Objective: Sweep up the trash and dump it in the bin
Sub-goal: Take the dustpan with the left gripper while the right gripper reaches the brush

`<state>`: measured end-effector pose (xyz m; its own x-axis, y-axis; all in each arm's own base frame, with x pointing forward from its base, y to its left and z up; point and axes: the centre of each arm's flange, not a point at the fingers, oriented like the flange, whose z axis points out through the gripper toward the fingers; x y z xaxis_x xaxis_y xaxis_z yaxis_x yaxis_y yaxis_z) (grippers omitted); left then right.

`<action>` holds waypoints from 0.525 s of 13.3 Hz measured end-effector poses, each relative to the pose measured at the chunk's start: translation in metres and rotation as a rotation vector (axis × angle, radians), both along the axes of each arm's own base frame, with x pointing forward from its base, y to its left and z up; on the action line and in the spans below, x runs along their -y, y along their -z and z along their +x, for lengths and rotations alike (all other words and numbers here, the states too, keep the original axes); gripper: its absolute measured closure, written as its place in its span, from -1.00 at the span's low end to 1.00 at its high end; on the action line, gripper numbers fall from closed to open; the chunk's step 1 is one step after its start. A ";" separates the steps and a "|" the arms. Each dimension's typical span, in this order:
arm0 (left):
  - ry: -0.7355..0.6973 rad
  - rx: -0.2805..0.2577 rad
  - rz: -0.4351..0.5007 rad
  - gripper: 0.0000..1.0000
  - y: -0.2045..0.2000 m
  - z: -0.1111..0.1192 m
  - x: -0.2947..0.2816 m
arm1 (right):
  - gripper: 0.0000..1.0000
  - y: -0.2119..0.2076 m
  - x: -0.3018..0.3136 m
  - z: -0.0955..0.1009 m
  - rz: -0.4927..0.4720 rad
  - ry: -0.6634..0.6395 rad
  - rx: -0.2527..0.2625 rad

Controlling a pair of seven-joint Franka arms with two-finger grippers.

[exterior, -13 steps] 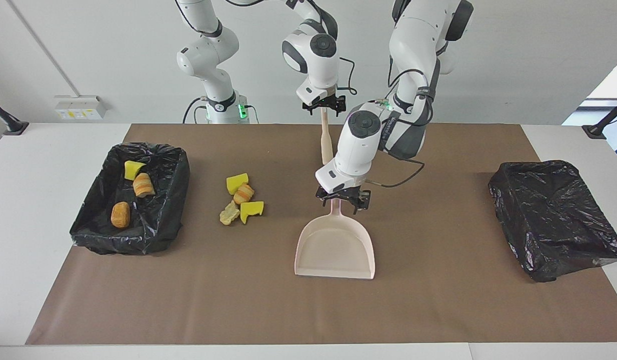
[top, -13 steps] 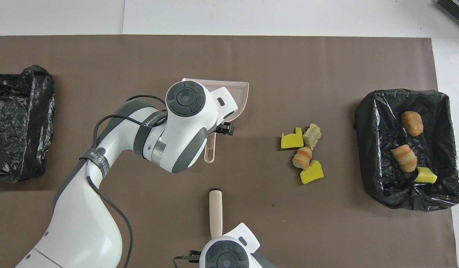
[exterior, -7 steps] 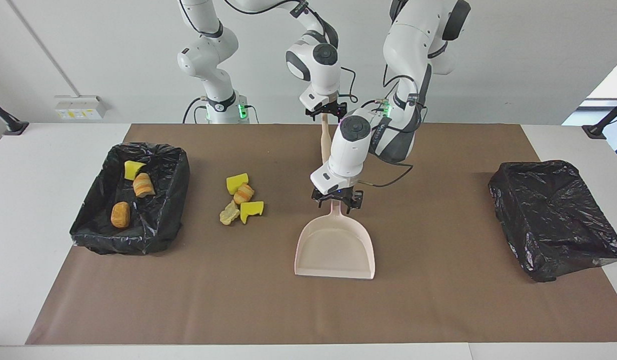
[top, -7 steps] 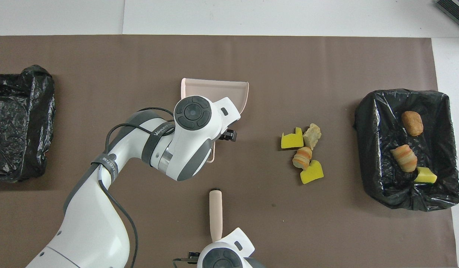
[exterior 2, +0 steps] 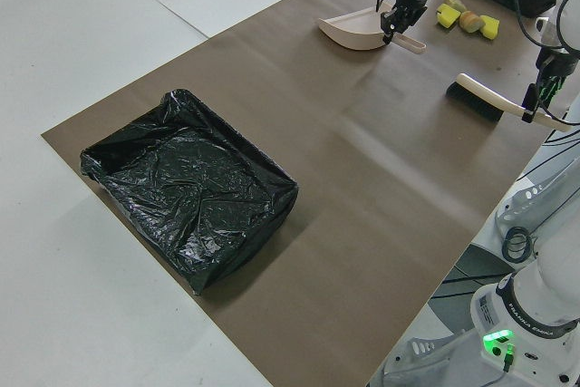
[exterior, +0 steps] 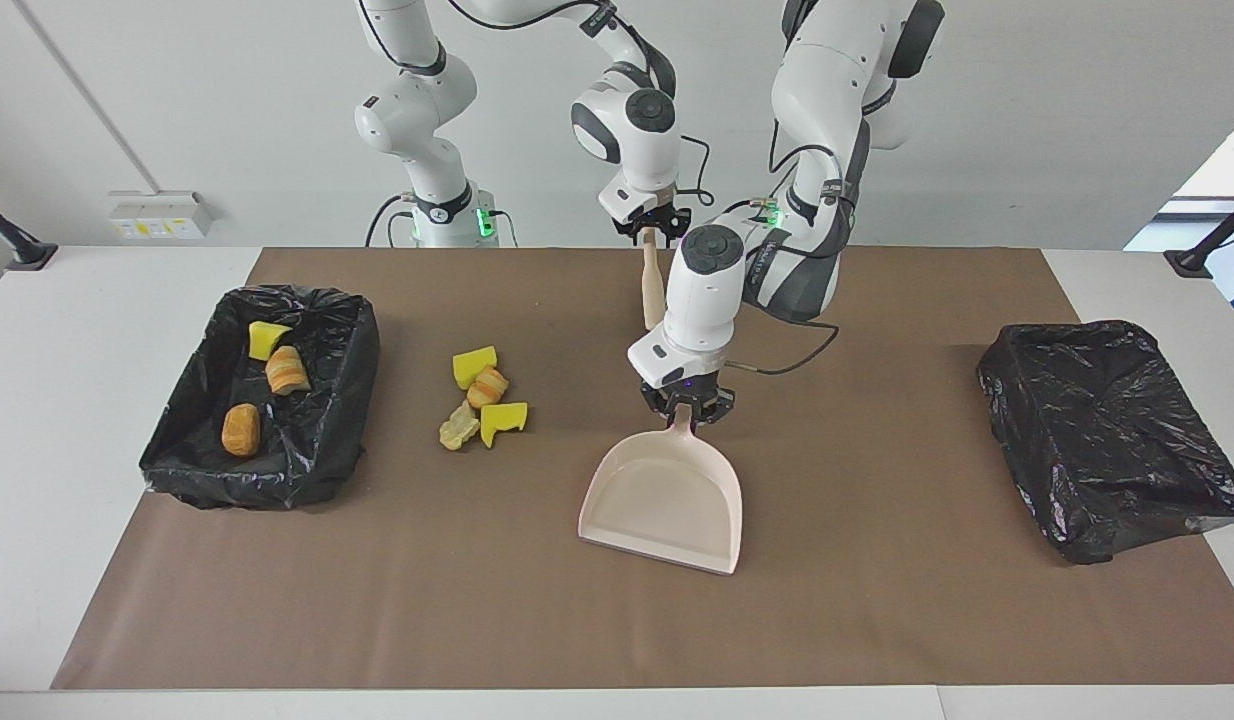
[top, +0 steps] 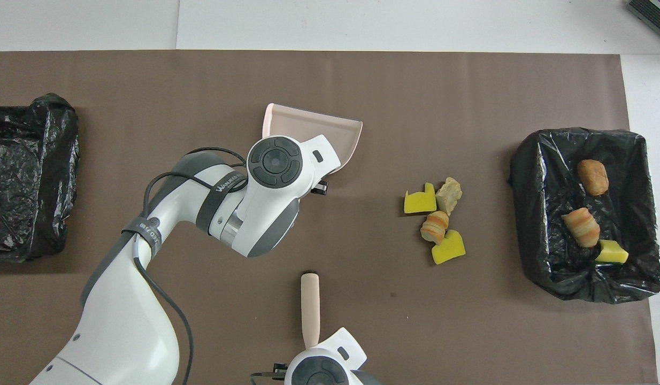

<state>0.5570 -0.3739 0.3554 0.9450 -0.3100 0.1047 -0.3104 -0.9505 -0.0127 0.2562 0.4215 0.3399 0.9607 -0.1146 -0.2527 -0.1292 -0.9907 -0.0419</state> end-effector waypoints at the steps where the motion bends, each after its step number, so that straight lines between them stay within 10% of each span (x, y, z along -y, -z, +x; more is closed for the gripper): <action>1: 0.031 -0.001 0.012 0.35 -0.006 0.005 -0.010 | 0.30 0.000 0.000 0.000 0.000 -0.002 0.000; 7: 0.607 -0.048 0.103 0.35 -0.033 0.040 -0.087 | 0.48 -0.009 0.002 0.000 -0.032 -0.014 -0.039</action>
